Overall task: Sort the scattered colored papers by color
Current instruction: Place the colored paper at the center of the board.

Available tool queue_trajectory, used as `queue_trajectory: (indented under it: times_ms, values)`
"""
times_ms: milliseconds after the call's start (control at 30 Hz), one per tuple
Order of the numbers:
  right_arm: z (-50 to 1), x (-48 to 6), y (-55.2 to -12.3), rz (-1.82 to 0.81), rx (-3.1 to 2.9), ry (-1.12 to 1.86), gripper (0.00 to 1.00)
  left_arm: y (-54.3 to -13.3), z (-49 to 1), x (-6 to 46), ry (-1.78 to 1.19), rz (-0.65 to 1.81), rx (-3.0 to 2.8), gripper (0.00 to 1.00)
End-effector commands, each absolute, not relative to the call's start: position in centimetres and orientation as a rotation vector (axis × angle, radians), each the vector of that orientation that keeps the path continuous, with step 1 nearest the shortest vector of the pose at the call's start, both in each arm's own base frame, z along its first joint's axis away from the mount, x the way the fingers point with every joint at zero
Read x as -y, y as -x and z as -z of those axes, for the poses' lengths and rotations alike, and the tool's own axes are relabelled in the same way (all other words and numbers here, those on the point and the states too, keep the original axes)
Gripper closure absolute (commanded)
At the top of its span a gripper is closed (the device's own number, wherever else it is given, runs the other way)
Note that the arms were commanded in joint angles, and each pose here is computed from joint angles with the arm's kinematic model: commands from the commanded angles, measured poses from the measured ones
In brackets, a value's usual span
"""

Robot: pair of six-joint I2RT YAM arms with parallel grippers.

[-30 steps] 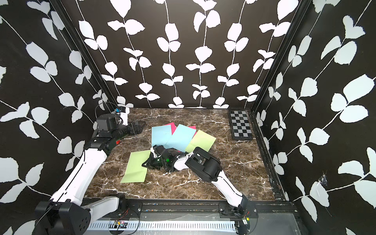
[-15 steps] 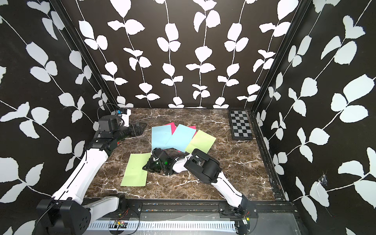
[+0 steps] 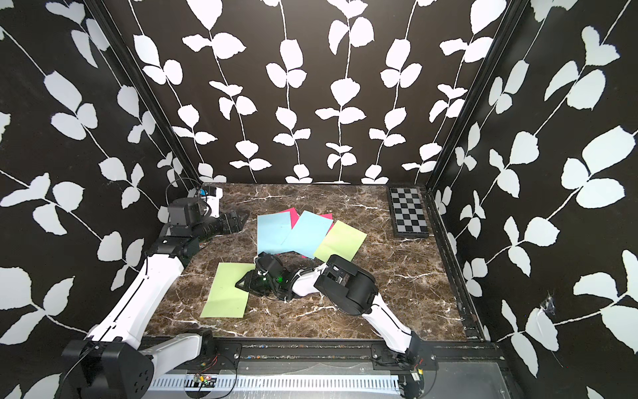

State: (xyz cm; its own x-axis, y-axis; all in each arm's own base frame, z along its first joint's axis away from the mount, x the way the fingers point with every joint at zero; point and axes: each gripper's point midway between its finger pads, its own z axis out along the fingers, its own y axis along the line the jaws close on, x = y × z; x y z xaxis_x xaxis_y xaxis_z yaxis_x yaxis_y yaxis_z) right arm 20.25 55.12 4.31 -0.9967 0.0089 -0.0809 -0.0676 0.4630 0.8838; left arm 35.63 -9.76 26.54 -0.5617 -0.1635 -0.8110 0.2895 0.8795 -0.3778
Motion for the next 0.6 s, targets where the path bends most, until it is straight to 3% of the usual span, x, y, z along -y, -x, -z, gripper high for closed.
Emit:
queue_trajectory:
  times_ms: [0,167,267,567]
  values:
    - [-2.7,-53.0,-19.9,-1.411,-2.734,-0.046,0.56,-35.5,-27.4,10.1,-0.108,0.616,-2.047,0.18]
    - [-2.5,-51.7,-19.6,-1.249,-2.798,0.018,0.50,-35.5,-27.3,10.1,-0.111,0.610,-2.048,0.18]
    - [-2.4,-51.0,-19.5,-1.198,-2.814,0.033,0.39,-35.5,-27.2,10.0,-0.115,0.601,-2.051,0.17]
    - [-1.8,-47.9,-19.4,-1.022,-2.835,0.076,0.36,-35.8,-26.6,10.1,-0.118,0.608,-2.064,0.17]
